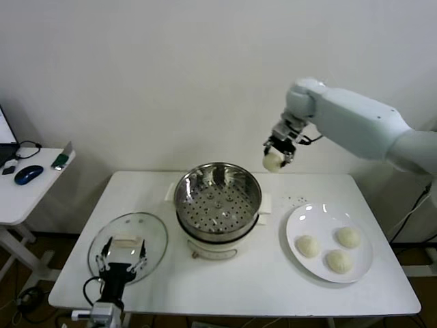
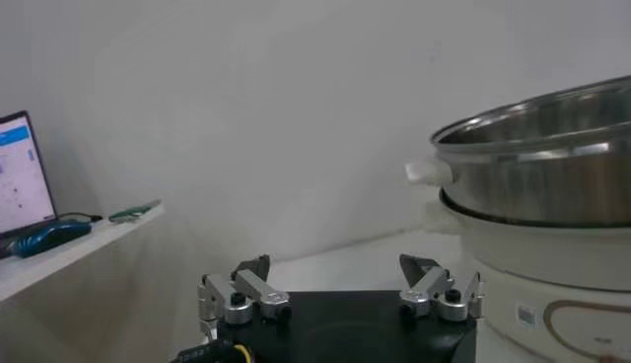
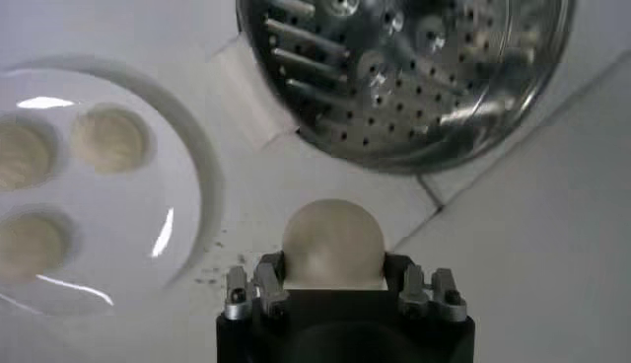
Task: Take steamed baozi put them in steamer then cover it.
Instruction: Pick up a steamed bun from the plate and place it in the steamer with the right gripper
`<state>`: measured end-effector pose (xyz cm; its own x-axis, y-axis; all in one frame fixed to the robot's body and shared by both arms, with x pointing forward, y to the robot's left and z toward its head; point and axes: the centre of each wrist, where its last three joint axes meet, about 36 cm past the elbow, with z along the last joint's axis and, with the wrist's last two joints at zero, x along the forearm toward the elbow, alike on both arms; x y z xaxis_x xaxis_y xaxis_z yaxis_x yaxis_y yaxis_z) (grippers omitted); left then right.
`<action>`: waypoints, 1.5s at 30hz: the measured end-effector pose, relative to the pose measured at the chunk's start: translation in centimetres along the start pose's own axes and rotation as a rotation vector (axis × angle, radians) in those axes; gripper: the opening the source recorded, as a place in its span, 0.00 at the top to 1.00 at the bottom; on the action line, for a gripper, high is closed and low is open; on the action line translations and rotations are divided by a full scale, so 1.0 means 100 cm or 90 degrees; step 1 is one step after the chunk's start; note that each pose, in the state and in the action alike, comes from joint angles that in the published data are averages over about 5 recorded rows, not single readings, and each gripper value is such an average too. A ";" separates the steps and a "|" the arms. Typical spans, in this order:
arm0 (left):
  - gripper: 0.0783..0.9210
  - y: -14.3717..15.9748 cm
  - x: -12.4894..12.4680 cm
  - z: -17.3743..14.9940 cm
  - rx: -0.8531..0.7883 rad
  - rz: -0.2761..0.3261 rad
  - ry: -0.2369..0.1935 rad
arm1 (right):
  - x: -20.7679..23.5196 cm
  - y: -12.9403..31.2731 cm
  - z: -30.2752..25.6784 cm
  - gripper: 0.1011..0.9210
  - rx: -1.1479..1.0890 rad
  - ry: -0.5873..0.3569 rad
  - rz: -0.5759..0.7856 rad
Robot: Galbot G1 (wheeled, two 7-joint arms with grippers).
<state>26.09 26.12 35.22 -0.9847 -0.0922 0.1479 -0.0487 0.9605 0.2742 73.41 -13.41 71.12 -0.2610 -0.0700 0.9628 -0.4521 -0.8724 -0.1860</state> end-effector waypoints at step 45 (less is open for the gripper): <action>0.12 -0.003 0.004 0.004 -0.002 0.014 0.015 | -0.122 -0.097 -0.121 0.12 0.334 0.027 -0.050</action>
<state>25.61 25.91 34.80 -0.9812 -0.0775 0.1765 -0.0267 0.9613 0.2741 70.65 1.78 58.80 -0.2822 0.0155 0.9592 0.0126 -0.9997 0.0198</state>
